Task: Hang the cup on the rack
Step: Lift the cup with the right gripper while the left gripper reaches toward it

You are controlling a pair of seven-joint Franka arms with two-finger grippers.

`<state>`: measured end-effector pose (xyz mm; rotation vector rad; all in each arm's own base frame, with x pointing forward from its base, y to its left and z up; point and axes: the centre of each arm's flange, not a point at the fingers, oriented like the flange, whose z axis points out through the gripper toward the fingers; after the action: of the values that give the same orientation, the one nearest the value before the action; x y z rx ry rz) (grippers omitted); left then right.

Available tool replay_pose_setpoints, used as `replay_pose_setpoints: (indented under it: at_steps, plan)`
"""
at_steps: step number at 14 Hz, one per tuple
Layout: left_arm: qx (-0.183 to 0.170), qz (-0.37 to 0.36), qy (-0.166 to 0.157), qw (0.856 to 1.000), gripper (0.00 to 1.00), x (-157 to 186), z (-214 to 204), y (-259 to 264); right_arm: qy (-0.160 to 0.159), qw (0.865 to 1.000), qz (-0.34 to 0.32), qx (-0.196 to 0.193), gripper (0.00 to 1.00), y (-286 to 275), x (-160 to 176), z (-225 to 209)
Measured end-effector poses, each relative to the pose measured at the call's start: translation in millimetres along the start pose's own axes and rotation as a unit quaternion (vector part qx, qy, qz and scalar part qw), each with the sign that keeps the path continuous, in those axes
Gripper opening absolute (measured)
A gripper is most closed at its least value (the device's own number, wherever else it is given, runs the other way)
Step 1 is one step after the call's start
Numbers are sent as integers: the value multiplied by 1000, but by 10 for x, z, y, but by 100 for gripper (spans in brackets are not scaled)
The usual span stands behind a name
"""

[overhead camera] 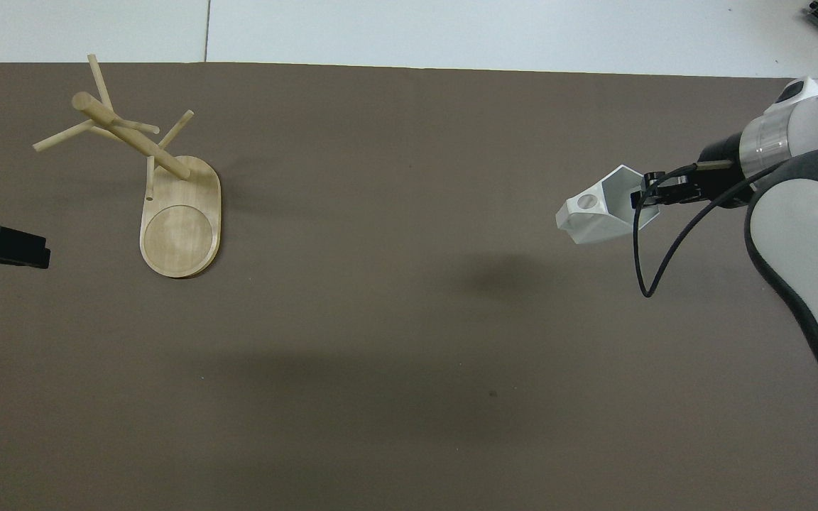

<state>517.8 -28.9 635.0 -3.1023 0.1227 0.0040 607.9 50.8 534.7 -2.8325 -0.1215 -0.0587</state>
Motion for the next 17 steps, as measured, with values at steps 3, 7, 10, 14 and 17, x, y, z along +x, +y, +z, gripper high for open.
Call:
replay_pose_setpoints:
  at_steps: [3,7,10,14,17]
  plan:
    - [-20,15,0,1000,100,-2,10,38,8,996,-3,88,4,-438,-57,-127]
    - [-75,68,9,995,100,-15,100,169,3,985,5,173,4,-1019,-81,-92]
    - [-99,146,27,984,100,-42,171,296,-6,975,-5,220,4,-1365,-127,-68]
    - [-116,276,54,953,100,-140,274,629,-26,969,-32,242,4,-1792,-236,39]
    - [-131,358,91,920,100,-205,323,950,-24,968,-44,245,4,-1983,-274,81]
